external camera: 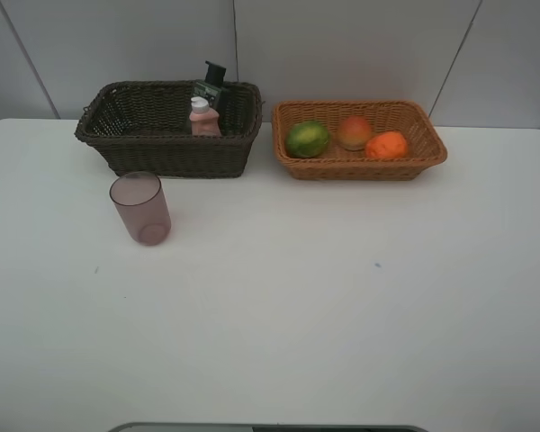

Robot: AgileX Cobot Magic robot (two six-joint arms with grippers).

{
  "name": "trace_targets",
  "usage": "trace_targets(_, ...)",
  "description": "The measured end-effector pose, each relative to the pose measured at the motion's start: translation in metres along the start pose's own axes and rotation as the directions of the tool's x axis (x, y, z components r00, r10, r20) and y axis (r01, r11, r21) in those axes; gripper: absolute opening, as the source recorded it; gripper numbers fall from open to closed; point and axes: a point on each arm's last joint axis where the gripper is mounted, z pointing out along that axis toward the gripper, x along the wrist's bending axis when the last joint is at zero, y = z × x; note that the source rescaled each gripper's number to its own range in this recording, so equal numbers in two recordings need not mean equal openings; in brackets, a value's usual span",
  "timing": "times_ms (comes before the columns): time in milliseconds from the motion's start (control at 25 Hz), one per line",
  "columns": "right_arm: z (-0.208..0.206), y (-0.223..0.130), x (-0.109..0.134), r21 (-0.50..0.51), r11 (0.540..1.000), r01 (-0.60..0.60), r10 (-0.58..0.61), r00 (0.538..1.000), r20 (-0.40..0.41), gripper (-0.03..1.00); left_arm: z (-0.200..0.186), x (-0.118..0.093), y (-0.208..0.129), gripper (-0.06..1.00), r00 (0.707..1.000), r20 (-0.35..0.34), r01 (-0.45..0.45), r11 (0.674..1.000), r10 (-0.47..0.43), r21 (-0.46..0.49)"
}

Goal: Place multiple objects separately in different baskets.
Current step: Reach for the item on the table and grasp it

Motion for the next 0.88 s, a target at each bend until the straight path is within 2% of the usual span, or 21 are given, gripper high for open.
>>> trace_targets(200,0.0001,-0.0134,-0.0008,-0.056,0.998,0.001,-0.001,1.000,-0.001,1.00,0.0000,0.0000,0.0000,1.00,1.000,0.000,0.000,1.000,0.000,0.000)
trace_targets(680,0.0006,-0.0129,0.0000,-0.065,0.998,-0.004,0.004,1.000,-0.006,1.00,0.0000,0.0000,0.0000,1.00,1.000,0.000,0.000,1.000,0.000,0.000)
trace_targets(880,0.0010,-0.0133,0.0014,-0.070,0.996,-0.047,0.052,0.996,0.077,1.00,0.0000,0.0000,0.0000,1.00,1.000,0.000,0.000,1.000,0.000,0.000)
